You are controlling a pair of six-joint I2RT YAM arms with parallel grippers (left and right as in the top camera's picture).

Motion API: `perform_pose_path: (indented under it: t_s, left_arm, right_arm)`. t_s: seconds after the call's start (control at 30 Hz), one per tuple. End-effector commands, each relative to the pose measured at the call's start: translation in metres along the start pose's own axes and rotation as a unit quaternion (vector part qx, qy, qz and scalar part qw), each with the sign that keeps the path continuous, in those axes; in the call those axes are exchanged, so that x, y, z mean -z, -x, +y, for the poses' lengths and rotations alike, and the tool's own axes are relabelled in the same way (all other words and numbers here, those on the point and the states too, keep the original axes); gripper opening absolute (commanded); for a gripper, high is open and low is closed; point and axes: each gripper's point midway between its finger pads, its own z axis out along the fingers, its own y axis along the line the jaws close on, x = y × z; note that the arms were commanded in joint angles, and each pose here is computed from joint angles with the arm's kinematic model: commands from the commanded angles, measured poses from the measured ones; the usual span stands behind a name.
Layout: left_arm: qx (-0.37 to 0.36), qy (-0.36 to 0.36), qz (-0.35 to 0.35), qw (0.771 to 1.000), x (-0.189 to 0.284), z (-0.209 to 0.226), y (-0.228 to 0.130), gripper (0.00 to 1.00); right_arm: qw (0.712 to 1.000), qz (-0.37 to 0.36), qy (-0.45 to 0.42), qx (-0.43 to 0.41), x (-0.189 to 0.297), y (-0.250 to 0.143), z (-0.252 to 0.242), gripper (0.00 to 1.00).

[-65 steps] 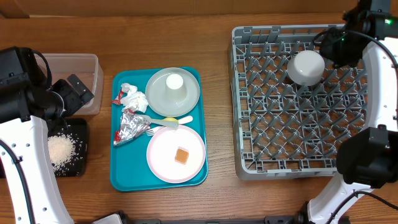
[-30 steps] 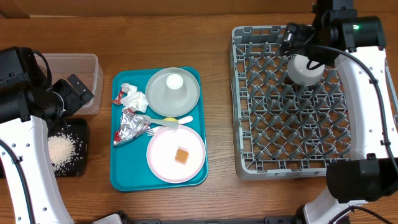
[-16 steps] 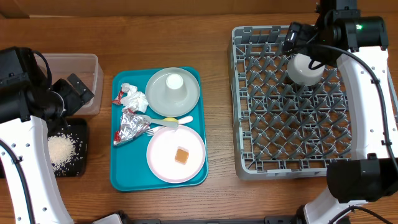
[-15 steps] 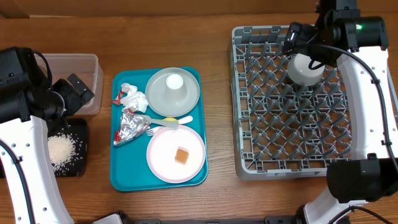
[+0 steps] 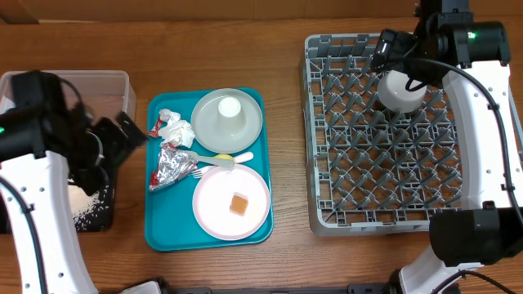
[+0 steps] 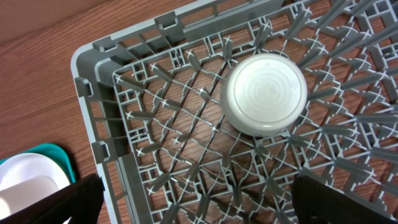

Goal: Sort waste into correct bins and load items into the dishwasher rack
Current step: 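Raise the right gripper above the rack and hold it there, then reach the left gripper to the white plate on the teal tray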

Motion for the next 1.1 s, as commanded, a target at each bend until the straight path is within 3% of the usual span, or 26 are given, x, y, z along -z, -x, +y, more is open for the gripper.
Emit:
perform_pose_path:
  t_s: [0.0, 0.17, 0.37, 0.83, 1.07]
  left_arm:
    - [-0.057, 0.03, 0.035, 0.997, -0.012, -0.003, -0.024, 1.0]
    - [-0.104, 0.047, 0.075, 0.991, -0.045, -0.015, -0.053, 1.0]
    - [-0.152, 0.113, 0.061, 0.98, -0.091, 0.0, -0.059, 1.0]
    - [-0.148, 0.125, 0.101, 0.976, -0.154, 0.035, -0.083, 1.0]
    - [-0.148, 0.117, 0.11, 0.976, -0.175, 0.046, -0.092, 0.89]
  right_arm:
    - [1.0, -0.01, -0.003, -0.002, 0.005, 0.003, -0.001, 1.0]
    - [1.0, -0.01, -0.003, -0.002, 0.005, 0.003, -0.001, 1.0]
    - [1.0, -0.01, -0.003, -0.002, 0.005, 0.003, -0.001, 1.0]
    - [1.0, -0.01, -0.003, -0.002, 0.005, 0.003, -0.001, 1.0]
    - [1.0, -0.01, -0.003, -0.002, 0.005, 0.003, -0.001, 1.0]
